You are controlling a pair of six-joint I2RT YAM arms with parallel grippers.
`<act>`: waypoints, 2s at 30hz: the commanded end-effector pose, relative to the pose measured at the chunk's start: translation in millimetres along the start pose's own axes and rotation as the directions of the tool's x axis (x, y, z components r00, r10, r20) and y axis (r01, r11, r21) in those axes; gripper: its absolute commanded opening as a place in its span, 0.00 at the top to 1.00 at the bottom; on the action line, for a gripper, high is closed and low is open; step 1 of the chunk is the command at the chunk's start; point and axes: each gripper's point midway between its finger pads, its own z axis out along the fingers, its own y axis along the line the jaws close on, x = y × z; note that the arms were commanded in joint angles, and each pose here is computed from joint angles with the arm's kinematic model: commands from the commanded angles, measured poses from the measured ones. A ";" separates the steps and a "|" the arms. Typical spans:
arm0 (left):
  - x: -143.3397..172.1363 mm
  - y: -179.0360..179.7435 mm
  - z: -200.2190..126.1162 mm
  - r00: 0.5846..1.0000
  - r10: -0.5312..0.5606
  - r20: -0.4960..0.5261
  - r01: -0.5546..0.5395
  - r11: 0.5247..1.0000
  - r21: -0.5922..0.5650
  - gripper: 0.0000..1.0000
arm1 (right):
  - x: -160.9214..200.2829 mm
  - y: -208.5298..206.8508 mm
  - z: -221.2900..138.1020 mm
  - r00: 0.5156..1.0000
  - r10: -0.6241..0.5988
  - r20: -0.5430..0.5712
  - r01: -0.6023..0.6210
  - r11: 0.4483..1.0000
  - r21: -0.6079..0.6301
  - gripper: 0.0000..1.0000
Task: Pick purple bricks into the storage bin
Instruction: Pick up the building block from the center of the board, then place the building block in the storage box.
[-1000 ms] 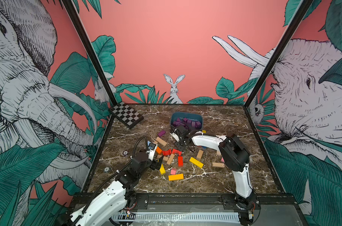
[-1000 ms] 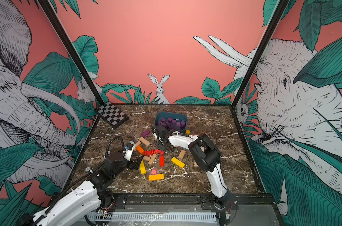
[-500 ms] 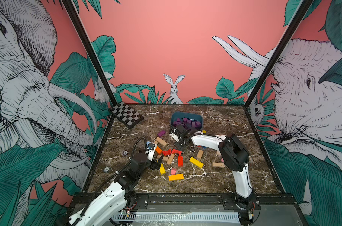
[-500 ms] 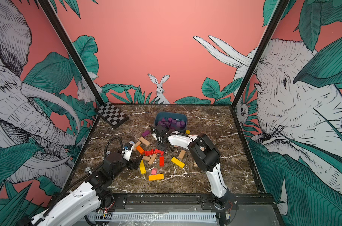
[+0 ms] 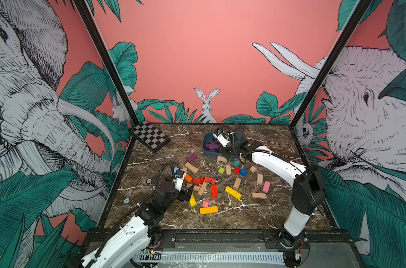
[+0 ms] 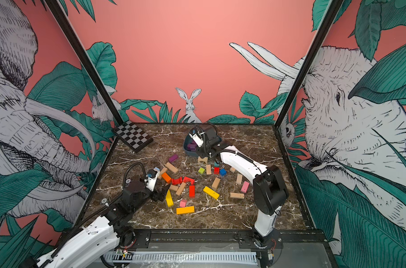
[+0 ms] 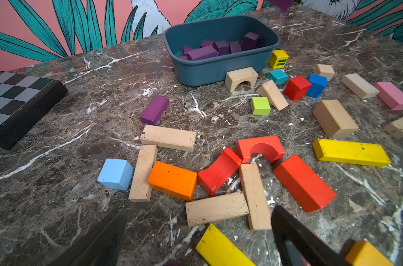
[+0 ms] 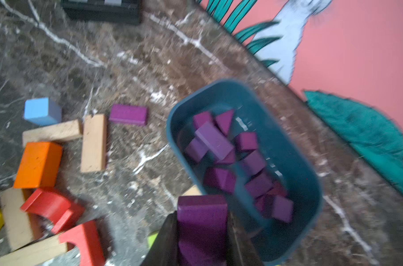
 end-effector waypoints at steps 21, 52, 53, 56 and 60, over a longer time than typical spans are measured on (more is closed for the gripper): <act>2.9 -1.9 -0.9 1.000 0.000 0.009 0.000 1.000 0.010 0.01 | 51.3 -19.1 46.8 0.914 -0.398 0.076 0.397 0.840 -0.370 1.00; 2.2 -1.5 -2.4 1.000 -0.001 0.018 0.001 1.000 0.009 0.01 | 37.1 -33.5 74.2 0.923 -0.379 0.063 0.379 0.870 -0.315 0.64; 1.4 -2.0 -2.7 1.000 -0.002 0.021 0.002 1.000 0.012 0.01 | 34.9 -34.3 73.0 0.924 -0.376 0.068 0.378 0.872 -0.311 0.63; 0.9 -1.7 -3.1 1.000 -0.002 0.024 0.001 1.000 0.011 0.01 | 27.6 -35.9 69.4 0.925 -0.371 0.083 0.379 0.875 -0.300 0.61; 1.2 -1.6 -3.4 1.000 -0.003 0.025 0.003 1.000 0.011 0.01 | 22.1 -37.5 66.0 0.925 -0.368 0.094 0.379 0.879 -0.289 0.58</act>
